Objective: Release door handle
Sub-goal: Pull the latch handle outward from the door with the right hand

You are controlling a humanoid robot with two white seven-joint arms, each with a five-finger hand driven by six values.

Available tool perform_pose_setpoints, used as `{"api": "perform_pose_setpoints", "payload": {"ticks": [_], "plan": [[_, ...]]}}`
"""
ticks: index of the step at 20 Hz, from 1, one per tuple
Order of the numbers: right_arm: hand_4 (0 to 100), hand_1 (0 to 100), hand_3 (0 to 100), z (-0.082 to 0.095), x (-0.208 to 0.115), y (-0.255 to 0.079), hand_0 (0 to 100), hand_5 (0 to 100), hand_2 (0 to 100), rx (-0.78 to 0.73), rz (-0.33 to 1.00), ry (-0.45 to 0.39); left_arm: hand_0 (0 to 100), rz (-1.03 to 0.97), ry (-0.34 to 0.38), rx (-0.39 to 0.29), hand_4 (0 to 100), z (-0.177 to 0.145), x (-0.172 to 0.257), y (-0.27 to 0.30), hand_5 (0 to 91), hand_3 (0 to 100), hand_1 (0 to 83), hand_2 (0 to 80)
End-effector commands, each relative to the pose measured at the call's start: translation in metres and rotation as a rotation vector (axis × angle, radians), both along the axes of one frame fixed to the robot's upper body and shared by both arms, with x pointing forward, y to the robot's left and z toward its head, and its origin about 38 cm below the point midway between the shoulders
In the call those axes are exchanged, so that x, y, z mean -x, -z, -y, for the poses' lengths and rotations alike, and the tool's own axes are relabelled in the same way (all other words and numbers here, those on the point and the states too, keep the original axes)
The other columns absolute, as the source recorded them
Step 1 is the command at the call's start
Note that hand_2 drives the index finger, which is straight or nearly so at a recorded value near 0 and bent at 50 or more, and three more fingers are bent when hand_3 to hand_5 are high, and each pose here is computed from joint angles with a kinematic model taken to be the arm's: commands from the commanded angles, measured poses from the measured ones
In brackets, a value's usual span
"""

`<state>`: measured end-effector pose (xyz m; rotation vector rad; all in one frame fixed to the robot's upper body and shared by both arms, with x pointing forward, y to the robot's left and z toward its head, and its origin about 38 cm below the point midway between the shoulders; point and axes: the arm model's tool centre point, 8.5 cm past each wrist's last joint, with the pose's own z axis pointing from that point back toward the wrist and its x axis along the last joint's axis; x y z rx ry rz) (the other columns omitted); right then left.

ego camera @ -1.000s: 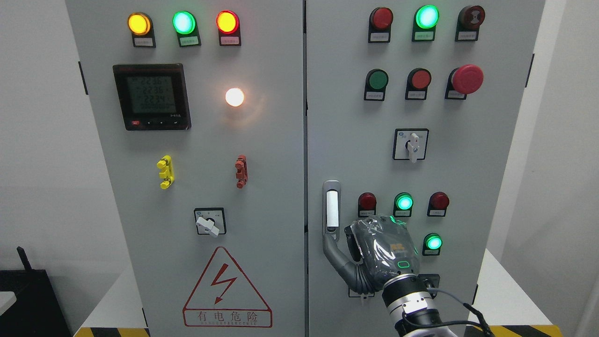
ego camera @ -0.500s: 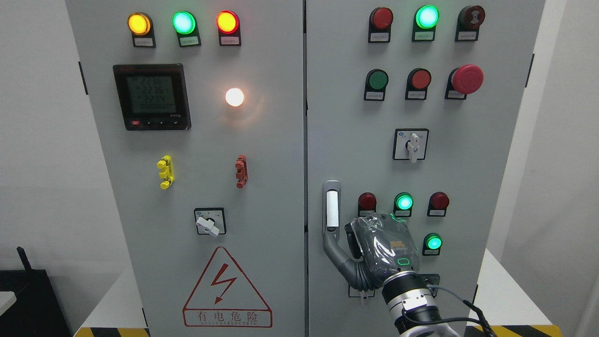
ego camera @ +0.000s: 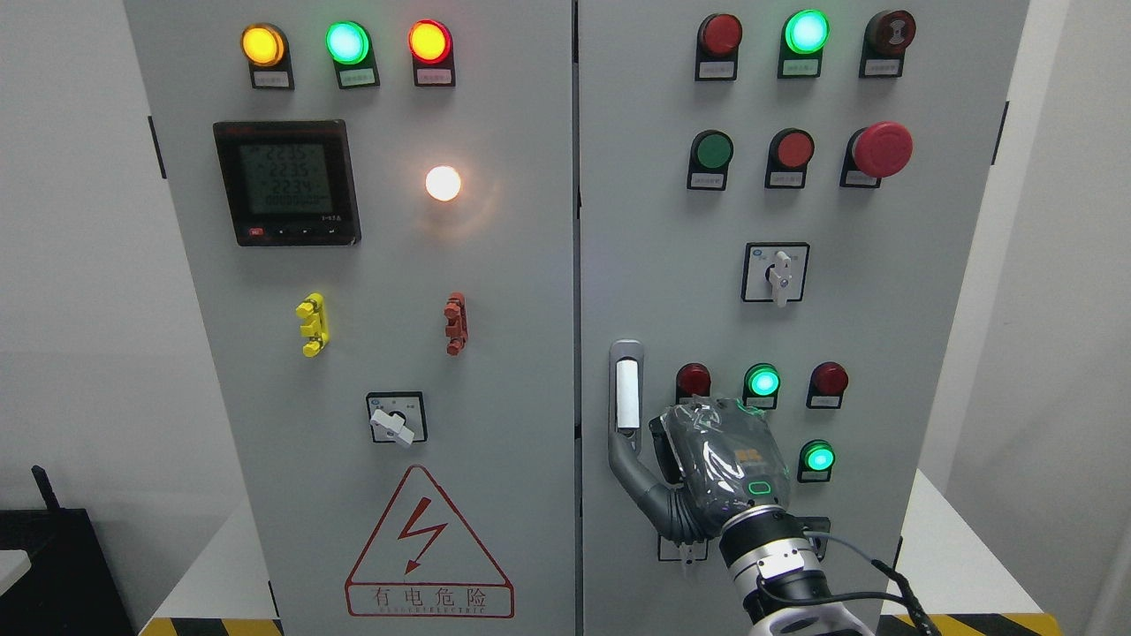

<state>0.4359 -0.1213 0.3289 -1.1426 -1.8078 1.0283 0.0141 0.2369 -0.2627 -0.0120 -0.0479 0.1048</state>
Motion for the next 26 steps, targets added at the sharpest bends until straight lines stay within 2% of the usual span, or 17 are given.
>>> {"api": "perform_pose_setpoints", "payload": {"ticks": [1,9,17,26], "plan": [[100,0,100,0.0,-0.0029,-0.0015,53,100,100,0.0,-0.002,0.002,12,0.001,-0.018,0.001,0,0.0003,-0.0001,0.0,0.0,0,38.9,0.0],[100,0,100,0.0005,-0.004,-0.0001,52,100,100,-0.003,-0.008,0.007,12,0.001,-0.018,0.001,0,0.0003,-0.0001,0.0,0.0,0,38.9,0.0],[100,0,100,-0.001,-0.0064,-0.0049,59,100,100,0.0,0.0,0.005,12,0.001,-0.018,0.001,0,0.0003,-0.0001,0.0,0.0,0,38.9,0.0],[100,0,100,0.0004,-0.0057,-0.0041,60,100,100,-0.006,-0.003,0.011,12,-0.001,-0.018,0.001,0,0.0003,0.0004,0.0,0.0,0,38.9,0.0]]}}
